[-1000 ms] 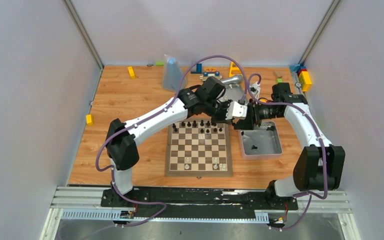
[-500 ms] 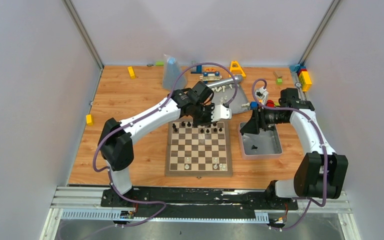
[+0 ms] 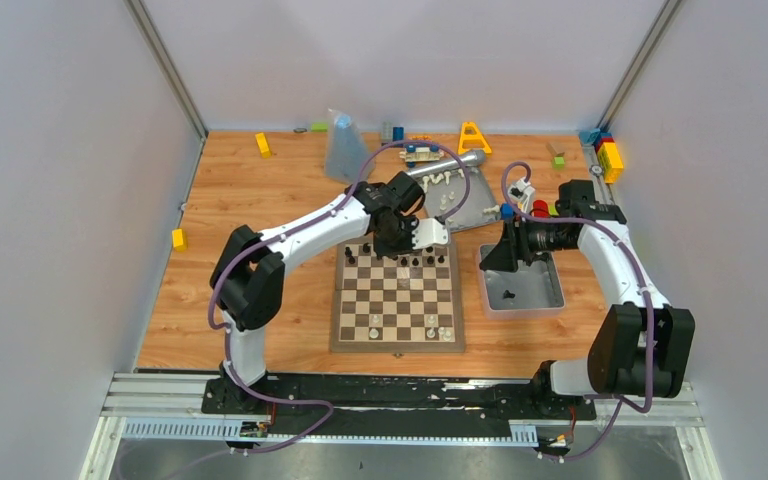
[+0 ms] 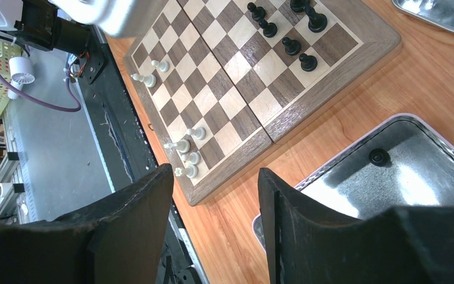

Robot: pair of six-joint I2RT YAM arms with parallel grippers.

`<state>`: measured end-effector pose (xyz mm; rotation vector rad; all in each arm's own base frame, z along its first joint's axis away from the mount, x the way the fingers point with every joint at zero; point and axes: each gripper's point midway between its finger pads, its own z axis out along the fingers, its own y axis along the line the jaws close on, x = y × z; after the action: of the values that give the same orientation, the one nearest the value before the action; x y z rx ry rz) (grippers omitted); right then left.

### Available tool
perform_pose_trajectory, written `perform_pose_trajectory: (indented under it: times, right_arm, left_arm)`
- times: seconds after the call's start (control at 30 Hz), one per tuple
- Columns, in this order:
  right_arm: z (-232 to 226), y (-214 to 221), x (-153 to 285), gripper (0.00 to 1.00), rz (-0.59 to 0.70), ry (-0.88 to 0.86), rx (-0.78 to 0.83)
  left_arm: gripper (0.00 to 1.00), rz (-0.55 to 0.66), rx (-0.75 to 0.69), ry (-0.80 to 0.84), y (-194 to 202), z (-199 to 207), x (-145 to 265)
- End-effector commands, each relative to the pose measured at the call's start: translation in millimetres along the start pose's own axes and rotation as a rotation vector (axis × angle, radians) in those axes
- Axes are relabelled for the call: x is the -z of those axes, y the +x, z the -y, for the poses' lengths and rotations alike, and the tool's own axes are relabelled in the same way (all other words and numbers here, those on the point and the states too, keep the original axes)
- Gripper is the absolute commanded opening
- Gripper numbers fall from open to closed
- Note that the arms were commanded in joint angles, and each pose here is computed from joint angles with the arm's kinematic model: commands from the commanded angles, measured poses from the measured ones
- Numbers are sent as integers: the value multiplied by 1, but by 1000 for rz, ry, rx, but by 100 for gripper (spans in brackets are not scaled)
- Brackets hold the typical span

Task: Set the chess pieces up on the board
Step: Place the chess piece on the chessboard.

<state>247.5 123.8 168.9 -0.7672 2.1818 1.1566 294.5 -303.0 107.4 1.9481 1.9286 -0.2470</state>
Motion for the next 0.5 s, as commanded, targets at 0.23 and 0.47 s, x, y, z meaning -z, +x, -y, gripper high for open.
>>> perform_pose_trajectory:
  times: [0.23,0.47]
  right_arm:
    - [2,-1,0,56,21,6,48]
    - [2,-1,0,55,22,4,47]
  left_arm:
    - [0,-83,51,18,15,-6,-25]
    - [0,-95,52,15,15,-10,-28]
